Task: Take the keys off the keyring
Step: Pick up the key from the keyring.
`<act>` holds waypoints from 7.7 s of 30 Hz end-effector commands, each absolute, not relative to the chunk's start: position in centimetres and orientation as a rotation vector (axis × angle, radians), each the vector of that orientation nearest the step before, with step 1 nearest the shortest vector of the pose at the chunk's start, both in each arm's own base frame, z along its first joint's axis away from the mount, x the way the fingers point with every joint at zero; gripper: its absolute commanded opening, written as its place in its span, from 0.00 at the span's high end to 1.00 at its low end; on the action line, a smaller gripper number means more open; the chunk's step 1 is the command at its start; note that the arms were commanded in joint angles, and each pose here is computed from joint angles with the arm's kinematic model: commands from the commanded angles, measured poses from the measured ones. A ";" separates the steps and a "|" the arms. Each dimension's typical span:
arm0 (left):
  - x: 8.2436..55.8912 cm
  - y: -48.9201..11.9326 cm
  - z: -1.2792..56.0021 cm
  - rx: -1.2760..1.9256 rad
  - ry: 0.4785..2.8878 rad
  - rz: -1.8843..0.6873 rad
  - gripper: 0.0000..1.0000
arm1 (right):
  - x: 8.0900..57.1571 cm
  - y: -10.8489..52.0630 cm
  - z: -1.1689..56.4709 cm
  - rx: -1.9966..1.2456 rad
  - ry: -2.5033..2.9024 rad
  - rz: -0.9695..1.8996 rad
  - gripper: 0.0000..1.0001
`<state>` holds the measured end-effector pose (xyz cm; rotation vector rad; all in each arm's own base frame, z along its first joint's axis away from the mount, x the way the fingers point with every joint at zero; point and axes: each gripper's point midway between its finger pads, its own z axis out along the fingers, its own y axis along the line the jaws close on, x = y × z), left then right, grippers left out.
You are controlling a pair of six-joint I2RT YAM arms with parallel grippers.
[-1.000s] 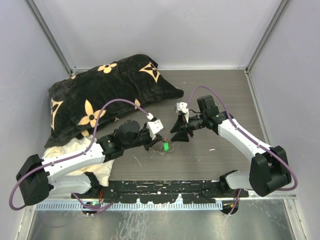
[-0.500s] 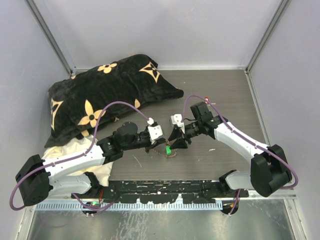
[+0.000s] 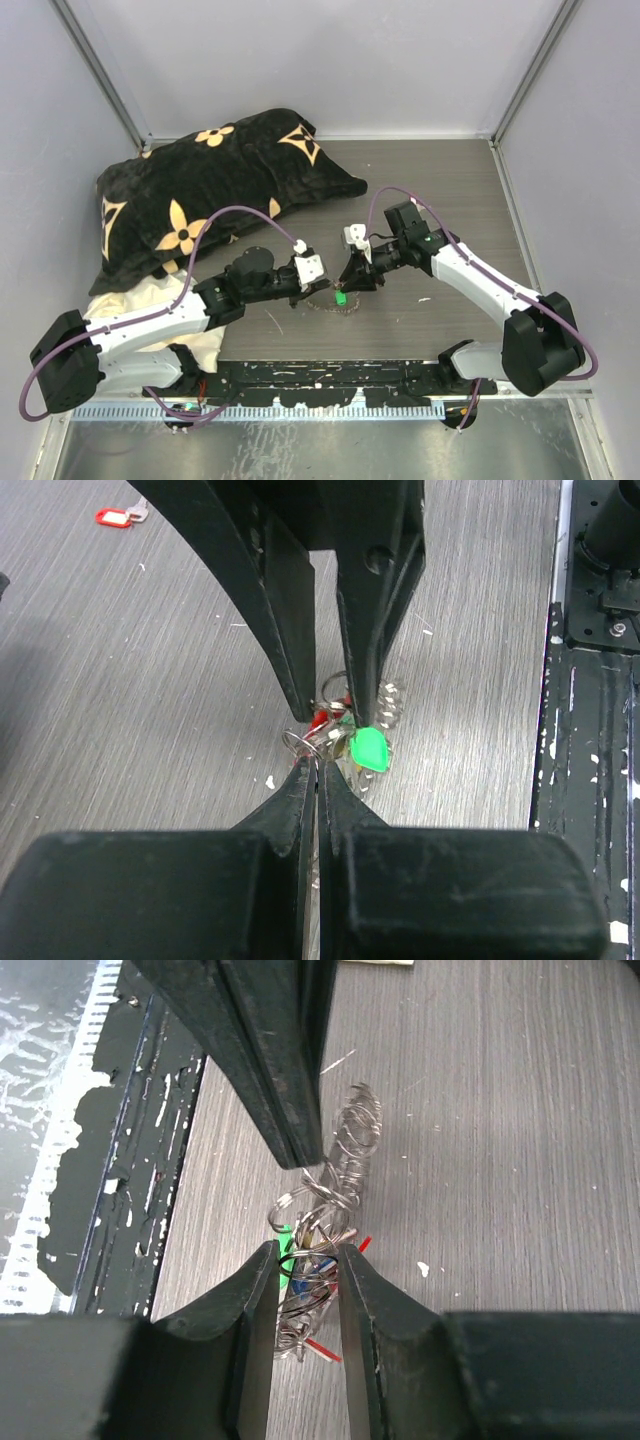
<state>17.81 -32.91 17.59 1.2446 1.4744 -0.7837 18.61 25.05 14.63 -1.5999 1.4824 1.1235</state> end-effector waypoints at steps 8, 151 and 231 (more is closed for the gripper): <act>18.2 -32.6 21.3 1.173 1.333 -0.762 1.00 | 20.7 24.8 16.9 -1.532 1.503 1.031 0.75; 15.1 -34.0 12.6 1.185 1.201 -1.370 0.34 | 17.0 27.4 17.3 -1.535 1.506 1.425 0.99; 12.0 -33.0 19.5 0.806 2.186 -1.550 1.00 | 17.8 27.0 18.5 -1.540 1.499 1.306 0.92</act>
